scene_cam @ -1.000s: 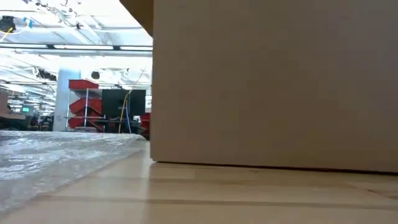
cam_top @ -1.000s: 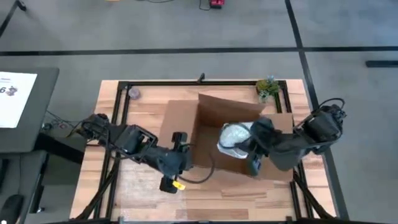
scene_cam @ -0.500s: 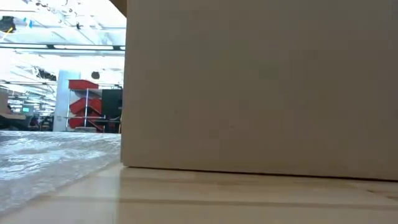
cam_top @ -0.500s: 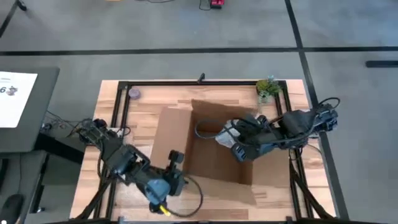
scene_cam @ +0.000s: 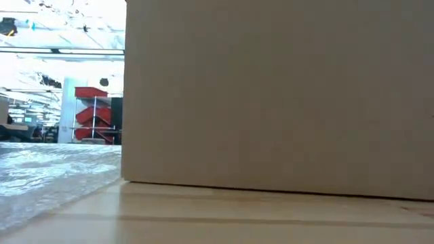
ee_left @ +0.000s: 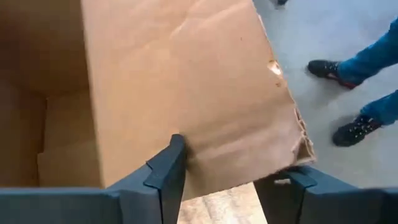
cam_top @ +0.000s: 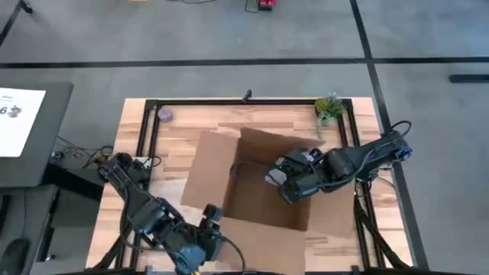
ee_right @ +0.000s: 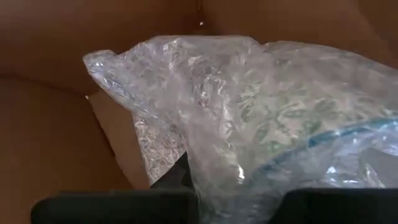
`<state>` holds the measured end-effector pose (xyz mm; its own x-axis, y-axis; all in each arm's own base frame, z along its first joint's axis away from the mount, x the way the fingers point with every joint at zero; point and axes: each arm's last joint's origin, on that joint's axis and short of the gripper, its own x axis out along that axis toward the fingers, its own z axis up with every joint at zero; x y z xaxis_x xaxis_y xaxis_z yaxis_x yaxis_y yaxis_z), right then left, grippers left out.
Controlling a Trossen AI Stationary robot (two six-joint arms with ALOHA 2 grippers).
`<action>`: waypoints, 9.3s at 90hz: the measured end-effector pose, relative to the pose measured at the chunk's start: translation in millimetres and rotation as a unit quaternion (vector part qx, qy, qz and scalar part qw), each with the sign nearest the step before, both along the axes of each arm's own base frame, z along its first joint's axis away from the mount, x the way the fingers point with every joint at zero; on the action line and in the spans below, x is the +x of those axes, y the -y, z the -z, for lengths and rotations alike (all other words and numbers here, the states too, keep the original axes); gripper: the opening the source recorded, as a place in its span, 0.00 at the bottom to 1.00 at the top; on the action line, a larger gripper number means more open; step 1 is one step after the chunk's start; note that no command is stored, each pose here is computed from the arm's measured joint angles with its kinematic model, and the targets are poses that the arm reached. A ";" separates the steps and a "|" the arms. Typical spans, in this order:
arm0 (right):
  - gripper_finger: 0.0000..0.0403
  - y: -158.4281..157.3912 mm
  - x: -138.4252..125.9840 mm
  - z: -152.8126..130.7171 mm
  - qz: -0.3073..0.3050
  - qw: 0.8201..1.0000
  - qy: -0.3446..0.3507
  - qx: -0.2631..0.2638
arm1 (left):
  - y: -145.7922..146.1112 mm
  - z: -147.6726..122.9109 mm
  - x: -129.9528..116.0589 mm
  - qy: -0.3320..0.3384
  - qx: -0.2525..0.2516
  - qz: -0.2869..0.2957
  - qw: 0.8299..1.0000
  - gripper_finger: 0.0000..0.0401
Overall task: Wrap mug
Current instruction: Put the wrapped blue patterned mug into the cardboard box, then adjust the cardboard box, then prepare the transparent bubble wrap
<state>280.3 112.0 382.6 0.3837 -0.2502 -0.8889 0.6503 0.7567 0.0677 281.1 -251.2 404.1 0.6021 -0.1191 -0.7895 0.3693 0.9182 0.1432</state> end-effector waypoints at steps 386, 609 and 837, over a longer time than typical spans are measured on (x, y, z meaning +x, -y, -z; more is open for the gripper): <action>0.40 -100.6 33.2 -19.7 -0.295 0.954 0.045 -0.018 | -46.1 -62.0 -47.6 0.102 -0.065 -0.231 0.965 0.52; 0.44 -83.4 -30.6 -51.8 -0.230 0.972 0.046 0.024 | -43.1 -33.3 -19.1 0.094 -0.065 -0.233 0.966 0.52; 0.02 -224.0 -81.1 150.4 -0.019 0.978 0.023 0.207 | -40.8 266.0 -52.9 -0.168 -0.235 -0.457 0.841 0.24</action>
<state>199.2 336.0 232.2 0.4273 0.1433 -0.8927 0.6112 0.6818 0.4020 228.2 -210.4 138.1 0.3635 -0.0742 -0.9286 -0.5745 0.7669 -0.2862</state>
